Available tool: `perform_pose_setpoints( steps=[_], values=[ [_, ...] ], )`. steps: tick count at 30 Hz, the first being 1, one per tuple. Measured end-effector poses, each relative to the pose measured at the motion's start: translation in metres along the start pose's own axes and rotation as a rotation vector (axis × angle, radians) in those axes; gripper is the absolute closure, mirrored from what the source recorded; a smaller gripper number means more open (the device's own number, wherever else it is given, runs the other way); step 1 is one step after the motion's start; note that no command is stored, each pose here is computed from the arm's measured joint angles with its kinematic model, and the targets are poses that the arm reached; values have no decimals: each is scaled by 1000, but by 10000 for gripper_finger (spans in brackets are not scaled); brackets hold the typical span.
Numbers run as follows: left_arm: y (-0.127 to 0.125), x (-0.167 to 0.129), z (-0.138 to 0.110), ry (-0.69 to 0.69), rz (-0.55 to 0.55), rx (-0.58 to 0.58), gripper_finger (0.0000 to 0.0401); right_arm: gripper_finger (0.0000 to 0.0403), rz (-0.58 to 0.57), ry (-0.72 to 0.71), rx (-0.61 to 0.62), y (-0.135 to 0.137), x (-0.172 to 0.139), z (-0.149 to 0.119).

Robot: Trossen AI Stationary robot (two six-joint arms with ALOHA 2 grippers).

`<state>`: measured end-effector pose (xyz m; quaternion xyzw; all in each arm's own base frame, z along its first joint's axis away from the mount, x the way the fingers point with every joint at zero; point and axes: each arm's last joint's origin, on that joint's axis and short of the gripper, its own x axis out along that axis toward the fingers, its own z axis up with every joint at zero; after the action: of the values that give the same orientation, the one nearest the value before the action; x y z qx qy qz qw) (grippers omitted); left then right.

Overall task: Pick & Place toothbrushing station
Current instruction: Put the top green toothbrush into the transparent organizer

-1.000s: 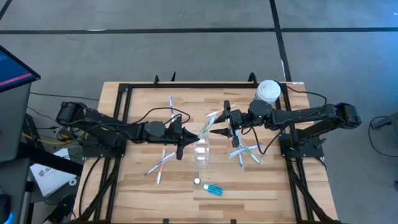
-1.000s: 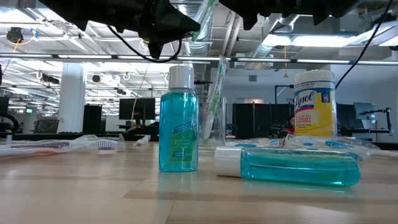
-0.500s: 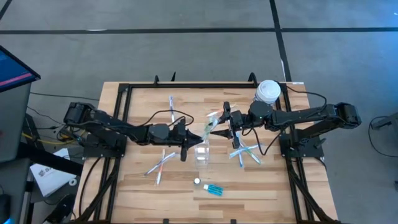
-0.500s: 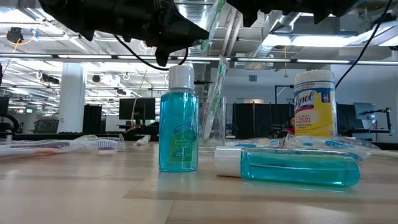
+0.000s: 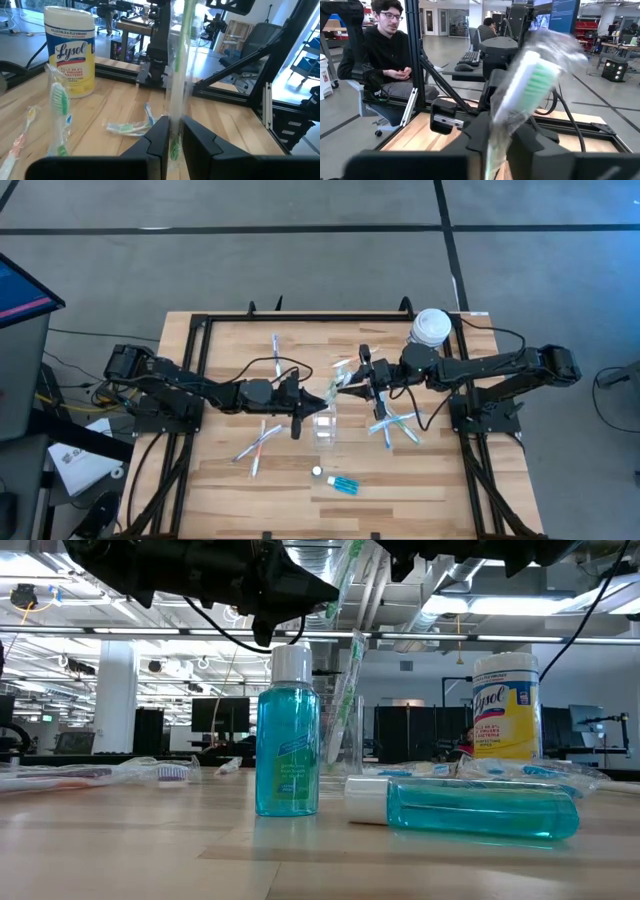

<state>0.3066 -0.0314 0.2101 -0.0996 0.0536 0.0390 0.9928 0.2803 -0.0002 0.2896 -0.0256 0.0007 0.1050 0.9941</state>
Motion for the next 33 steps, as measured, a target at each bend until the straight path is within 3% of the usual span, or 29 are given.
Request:
perform_pose_setpoints(
  steps=[3,9,14,22,33],
  values=[
    [0,0,0,-1,2,0,361,392,4,-1,-1,0,0,0],
    [0,0,0,-1,0,0,361,372,3,-1,0,0,0,0],
    [0,0,0,-1,0,0,361,393,3,-1,-1,0,0,0],
    [-2,0,0,1,-8,2,349,388,5,14,3,0,0,-1],
    [-6,-17,26,-76,-37,-11,311,388,8,28,15,1,0,-3]
  ],
)
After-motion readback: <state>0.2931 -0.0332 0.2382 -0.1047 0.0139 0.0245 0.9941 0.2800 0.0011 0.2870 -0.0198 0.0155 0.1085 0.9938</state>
